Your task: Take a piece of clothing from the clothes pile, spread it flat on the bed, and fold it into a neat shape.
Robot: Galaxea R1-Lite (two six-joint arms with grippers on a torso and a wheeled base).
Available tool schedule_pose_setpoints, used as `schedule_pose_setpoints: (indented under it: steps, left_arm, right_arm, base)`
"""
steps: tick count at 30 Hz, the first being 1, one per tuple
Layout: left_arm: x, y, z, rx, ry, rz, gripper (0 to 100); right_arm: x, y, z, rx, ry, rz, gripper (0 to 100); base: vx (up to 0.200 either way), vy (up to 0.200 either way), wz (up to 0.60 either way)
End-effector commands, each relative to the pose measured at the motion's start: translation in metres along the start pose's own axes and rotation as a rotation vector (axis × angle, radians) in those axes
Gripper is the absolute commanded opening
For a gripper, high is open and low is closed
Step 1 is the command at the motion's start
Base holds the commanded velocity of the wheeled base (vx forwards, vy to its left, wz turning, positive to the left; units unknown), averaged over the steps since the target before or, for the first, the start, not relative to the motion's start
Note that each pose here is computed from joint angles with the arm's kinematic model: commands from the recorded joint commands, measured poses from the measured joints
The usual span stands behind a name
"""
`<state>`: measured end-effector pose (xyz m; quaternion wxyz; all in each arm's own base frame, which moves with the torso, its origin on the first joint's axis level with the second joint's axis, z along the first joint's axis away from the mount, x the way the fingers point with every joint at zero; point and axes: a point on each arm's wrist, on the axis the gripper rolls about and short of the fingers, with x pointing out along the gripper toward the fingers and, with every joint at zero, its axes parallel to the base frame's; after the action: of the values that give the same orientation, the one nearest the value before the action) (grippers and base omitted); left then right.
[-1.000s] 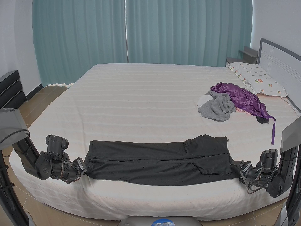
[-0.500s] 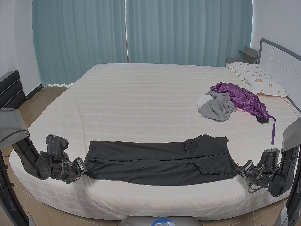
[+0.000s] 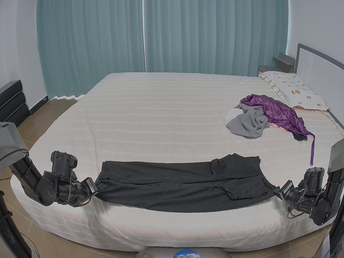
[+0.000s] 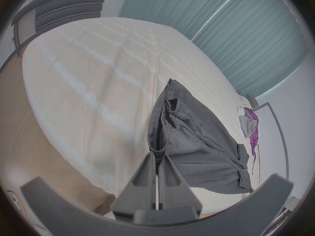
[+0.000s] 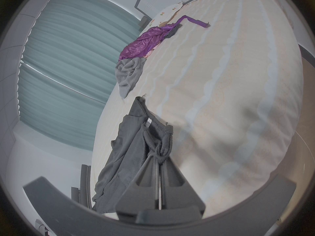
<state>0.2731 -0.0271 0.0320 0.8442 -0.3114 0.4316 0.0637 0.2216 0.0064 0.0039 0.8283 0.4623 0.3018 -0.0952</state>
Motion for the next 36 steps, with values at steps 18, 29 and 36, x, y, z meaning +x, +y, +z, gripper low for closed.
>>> schedule_pose_setpoints:
  steps: [18, 29, 36]
  left_arm:
    - [-0.011, 0.006, -0.002, 0.063, 0.043, 0.053, 0]
    - [-0.009, 0.009, -0.007, 0.093, 0.086, 0.075, 0]
    - [-0.013, 0.007, -0.006, 0.090, 0.078, 0.063, 100]
  right_arm:
    - [-0.015, -0.003, 0.003, -0.074, 0.019, -0.047, 0]
    - [-0.010, -0.015, -0.006, -0.124, 0.086, -0.117, 100]
    - [-0.011, -0.013, -0.005, -0.130, 0.077, -0.103, 100]
  base:
    - [0.000, 0.000, 0.00]
    - [0.000, 0.000, 0.00]
    - [0.000, 0.000, 0.00]
